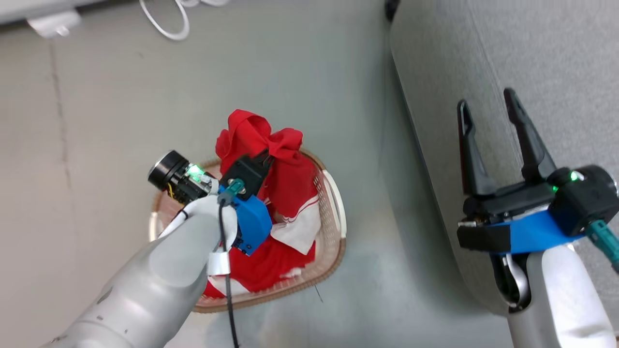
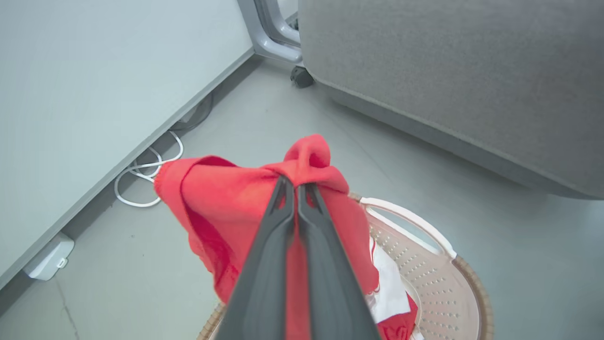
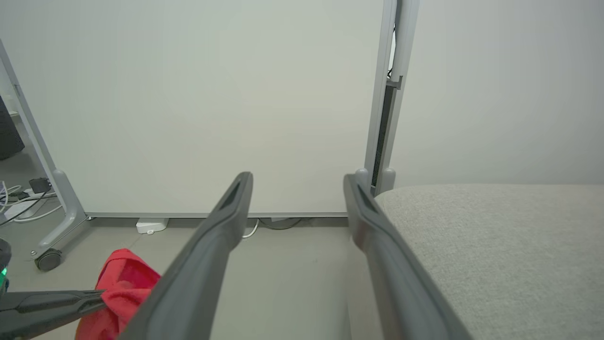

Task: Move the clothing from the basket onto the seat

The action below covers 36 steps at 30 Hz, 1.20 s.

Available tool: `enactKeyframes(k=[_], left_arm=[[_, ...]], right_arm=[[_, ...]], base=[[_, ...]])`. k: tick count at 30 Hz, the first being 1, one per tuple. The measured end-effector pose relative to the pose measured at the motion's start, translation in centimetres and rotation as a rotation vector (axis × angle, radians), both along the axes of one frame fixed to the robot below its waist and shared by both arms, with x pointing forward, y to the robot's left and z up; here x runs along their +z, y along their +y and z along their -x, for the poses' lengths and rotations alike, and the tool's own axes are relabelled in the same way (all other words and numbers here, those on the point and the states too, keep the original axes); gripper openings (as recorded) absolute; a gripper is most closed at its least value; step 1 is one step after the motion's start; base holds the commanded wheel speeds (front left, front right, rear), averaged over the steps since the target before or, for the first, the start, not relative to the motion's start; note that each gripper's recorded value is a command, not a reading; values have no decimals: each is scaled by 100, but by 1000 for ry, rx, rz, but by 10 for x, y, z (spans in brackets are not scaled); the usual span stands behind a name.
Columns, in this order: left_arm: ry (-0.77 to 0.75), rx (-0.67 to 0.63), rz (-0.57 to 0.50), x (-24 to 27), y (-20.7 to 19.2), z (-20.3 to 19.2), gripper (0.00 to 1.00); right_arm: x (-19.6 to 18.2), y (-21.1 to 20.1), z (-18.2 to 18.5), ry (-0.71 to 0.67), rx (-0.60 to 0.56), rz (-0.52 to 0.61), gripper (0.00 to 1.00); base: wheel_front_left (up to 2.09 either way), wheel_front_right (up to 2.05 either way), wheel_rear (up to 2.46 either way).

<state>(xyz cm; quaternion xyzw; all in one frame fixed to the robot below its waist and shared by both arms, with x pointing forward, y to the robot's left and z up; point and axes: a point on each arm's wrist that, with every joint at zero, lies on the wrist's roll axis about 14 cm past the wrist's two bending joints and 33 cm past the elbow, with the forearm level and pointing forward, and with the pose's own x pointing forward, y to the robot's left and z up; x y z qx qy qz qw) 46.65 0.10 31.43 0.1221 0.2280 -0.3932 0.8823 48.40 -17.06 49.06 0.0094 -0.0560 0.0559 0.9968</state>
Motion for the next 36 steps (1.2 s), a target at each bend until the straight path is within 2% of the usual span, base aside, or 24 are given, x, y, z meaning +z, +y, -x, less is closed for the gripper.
enactKeyframes(k=[11,22,27,36], left_arm=[[-253,163,196,122,16,-10,0],[-465,209,334,219,21,9,0],[-528,200,361,245,22,22,0],[-572,199,374,261,26,35,0]], right_arm=[[40,16,33,-72,36,-10,100],[64,22,71,-117,50,-20,100],[70,24,85,-133,57,-30,100],[75,30,96,-143,76,-44,100]], base=[[0,0,0],[0,0,0],[0,0,0],[0,0,0]])
